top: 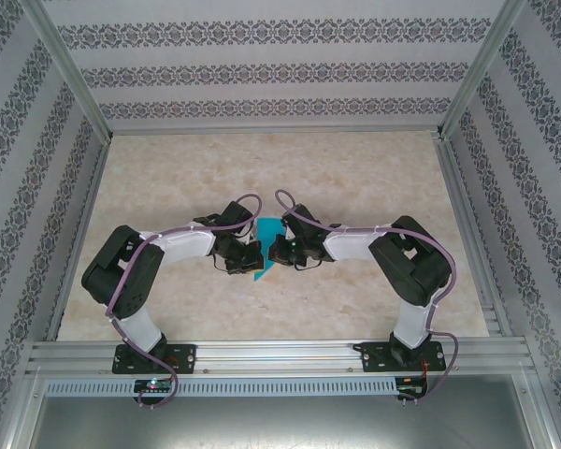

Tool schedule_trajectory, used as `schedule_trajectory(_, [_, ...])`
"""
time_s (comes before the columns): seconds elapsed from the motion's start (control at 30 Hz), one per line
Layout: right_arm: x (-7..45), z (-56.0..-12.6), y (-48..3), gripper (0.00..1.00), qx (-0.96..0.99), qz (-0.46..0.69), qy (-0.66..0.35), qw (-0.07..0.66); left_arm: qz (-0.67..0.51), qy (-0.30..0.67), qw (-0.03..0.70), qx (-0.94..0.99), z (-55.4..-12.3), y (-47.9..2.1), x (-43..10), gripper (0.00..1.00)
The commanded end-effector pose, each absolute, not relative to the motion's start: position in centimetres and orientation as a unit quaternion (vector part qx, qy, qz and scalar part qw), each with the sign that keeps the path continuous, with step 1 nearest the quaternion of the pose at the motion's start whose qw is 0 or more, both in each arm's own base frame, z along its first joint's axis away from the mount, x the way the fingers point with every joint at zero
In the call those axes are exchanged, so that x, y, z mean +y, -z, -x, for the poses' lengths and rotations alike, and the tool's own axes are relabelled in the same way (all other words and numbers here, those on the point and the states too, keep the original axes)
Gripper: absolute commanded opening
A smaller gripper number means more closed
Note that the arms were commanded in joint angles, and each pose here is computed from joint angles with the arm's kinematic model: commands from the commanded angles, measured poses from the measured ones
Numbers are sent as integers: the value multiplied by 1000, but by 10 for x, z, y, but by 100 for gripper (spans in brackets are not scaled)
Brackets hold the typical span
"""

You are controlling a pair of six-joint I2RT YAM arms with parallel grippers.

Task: Fold a paper plane with a square sheet of paper (pick it up from the middle)

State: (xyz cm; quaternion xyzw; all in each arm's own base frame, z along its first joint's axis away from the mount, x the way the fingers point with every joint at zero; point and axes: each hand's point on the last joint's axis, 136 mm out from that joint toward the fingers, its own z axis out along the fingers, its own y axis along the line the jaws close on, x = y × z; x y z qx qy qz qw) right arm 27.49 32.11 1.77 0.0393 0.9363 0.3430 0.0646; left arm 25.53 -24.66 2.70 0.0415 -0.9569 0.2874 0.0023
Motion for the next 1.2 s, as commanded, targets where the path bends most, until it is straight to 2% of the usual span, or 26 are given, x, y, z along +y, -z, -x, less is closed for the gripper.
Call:
schedule_trajectory(0.0, [325,-276,-14,0,937,-41,-341,62,-41,-313,2,-949,-255,-32,-253,2])
schedule_trajectory(0.4, [304,-285,-2,0,943,-37,-322,75,-73,-206,72,-973,-217,13,-214,0])
schedule_trajectory(0.73, [237,-321,4,0,953,-57,-277,105,-77,-200,87,-973,-207,19,-208,0])
schedule_trajectory(0.9, [231,-330,-36,0,945,-60,-288,141,-50,-245,47,-967,-231,-7,-228,0])
schedule_trajectory(0.97, [229,-331,-55,4,941,-67,-293,156,-37,-271,15,-962,-249,-28,-240,1])
schedule_trajectory(1.0, [227,-330,-61,8,939,-72,-295,162,-33,-281,0,-959,-256,-38,-245,6])
schedule_trajectory(1.07, [224,-328,-73,21,935,-86,-300,169,-27,-295,-29,-955,-272,-58,-252,21])
schedule_trajectory(1.17, [224,-321,-80,40,928,-108,-317,166,-28,-306,-68,-949,-288,-75,-257,32])
